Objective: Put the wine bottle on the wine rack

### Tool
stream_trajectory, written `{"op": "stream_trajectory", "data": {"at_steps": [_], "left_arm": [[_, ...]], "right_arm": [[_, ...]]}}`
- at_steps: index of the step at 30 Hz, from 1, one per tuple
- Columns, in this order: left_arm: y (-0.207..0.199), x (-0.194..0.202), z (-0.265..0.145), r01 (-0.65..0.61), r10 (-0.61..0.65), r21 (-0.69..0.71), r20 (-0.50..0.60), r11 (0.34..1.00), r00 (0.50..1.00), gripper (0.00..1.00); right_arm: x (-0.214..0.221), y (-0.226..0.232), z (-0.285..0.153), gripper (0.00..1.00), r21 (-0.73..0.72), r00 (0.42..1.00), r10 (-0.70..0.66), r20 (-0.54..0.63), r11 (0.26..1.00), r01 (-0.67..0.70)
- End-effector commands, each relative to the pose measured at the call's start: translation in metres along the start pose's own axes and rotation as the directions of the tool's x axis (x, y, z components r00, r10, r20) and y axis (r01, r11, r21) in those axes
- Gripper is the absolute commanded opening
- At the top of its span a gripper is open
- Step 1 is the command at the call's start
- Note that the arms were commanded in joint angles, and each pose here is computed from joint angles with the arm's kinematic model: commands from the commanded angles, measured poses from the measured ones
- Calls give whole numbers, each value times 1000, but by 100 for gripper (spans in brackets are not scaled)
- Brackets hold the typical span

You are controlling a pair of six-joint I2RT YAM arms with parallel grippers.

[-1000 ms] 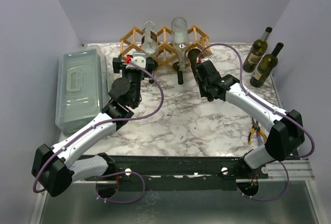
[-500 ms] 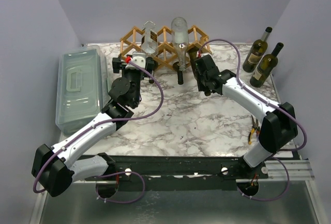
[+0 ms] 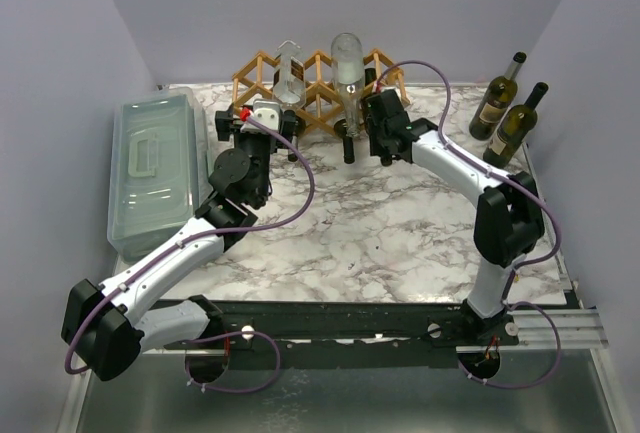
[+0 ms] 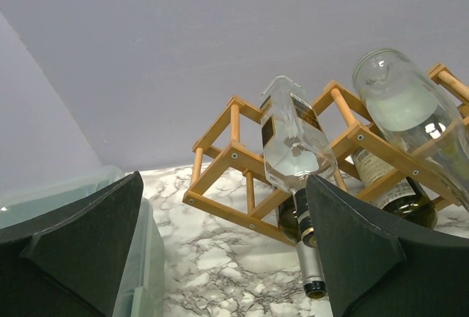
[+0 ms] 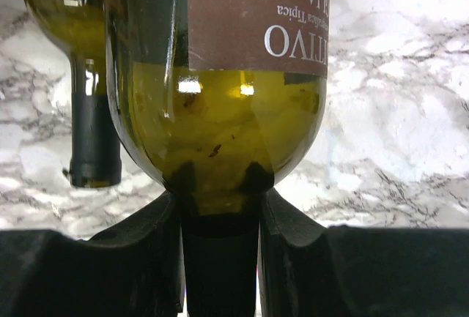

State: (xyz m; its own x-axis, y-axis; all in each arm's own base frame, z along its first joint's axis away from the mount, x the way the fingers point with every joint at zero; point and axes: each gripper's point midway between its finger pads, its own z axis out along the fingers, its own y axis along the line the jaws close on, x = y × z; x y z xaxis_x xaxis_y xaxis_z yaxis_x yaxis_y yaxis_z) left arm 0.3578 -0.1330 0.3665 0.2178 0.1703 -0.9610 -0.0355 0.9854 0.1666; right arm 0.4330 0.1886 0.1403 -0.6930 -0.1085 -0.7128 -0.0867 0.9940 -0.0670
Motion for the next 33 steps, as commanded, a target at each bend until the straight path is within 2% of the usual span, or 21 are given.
{"op": "stream_trajectory", "data": {"at_steps": [1, 18, 22, 28, 33], "left_arm": [[-1, 0, 1, 44, -44, 15, 16, 999, 999, 93], [9, 4, 7, 89, -89, 0, 15, 996, 996, 92], [10, 5, 7, 88, -88, -1, 16, 996, 996, 92], [8, 6, 8, 93, -93, 8, 12, 996, 996, 92], [4, 8, 8, 103, -103, 21, 8, 994, 995, 91]], "right_arm": [[-67, 6, 4, 0, -33, 977, 117, 179, 993, -113], [-96, 5, 45, 2, -16, 965, 122, 232, 992, -121], [-94, 2, 51, 18, 2, 965, 119, 232, 992, -123], [-80, 3, 47, 53, -13, 974, 105, 203, 994, -104], [-68, 0, 33, 71, -26, 981, 96, 170, 995, -93]]}}
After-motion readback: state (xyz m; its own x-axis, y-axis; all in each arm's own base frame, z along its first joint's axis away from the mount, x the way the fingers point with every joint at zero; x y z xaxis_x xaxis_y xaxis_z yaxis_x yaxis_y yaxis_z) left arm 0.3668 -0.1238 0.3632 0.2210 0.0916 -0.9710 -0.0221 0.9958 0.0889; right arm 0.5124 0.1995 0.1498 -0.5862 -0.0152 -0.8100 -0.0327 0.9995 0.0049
